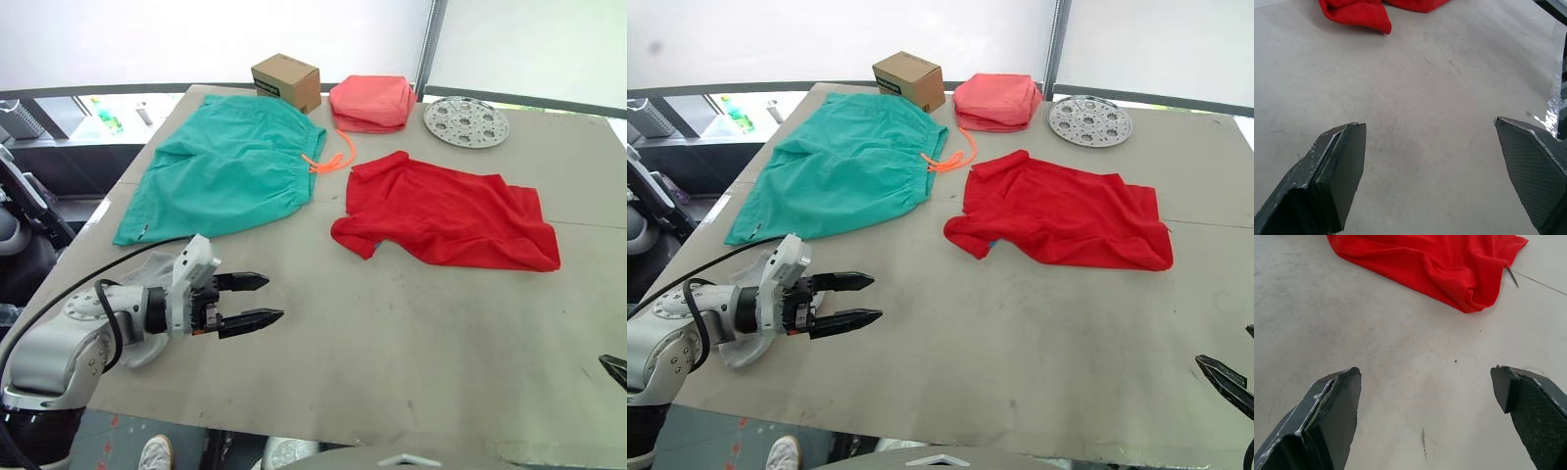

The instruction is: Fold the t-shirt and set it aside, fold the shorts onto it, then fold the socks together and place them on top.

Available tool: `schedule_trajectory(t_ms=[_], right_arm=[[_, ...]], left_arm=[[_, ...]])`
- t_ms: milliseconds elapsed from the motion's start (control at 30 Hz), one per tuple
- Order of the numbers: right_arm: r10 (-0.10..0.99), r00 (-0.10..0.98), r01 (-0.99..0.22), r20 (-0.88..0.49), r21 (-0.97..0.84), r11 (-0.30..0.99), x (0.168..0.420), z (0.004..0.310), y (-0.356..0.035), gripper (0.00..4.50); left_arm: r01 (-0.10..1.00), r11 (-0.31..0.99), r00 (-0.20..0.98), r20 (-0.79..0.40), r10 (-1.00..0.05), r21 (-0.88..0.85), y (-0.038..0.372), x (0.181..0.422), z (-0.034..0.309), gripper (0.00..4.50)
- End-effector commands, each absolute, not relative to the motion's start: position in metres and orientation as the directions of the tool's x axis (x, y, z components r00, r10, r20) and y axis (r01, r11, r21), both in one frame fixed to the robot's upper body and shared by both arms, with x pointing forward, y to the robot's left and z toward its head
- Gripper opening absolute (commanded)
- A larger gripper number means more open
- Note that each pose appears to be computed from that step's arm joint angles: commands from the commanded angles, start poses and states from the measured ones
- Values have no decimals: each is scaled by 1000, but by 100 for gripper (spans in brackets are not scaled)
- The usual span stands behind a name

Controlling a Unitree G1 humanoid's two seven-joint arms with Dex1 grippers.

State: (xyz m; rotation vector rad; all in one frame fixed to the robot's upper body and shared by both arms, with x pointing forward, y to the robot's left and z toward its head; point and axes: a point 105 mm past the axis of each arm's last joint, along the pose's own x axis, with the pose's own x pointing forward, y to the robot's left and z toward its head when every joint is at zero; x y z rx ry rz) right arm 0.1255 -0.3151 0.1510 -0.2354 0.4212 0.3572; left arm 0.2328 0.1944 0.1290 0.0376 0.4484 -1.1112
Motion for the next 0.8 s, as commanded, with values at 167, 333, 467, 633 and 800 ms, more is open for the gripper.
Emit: schedule_trajectory(t_ms=[167, 333, 467, 633, 800], right_arm=[[517, 834, -543, -194, -124, 830, 158, 185, -250, 448], [615, 780, -626, -114, -126, 770, 171, 191, -205, 448], [652, 755, -653, -64, -150, 742, 177, 199, -184, 448], [635, 771, -633, -51, -170, 755, 184, 195, -177, 448], [610, 791, -606, -48, -193, 772, 188, 194, -177, 448]], left_arm=[[820, 531, 497, -195, -845, -214, 158, 299, 168, 450], [756, 578, 534, -220, -816, -307, 127, 341, 171, 450], [742, 585, 529, -251, -811, -327, 97, 381, 176, 450], [775, 596, 530, -298, -794, -210, 72, 420, 165, 450], [821, 564, 508, -340, -791, -87, 40, 432, 153, 450]])
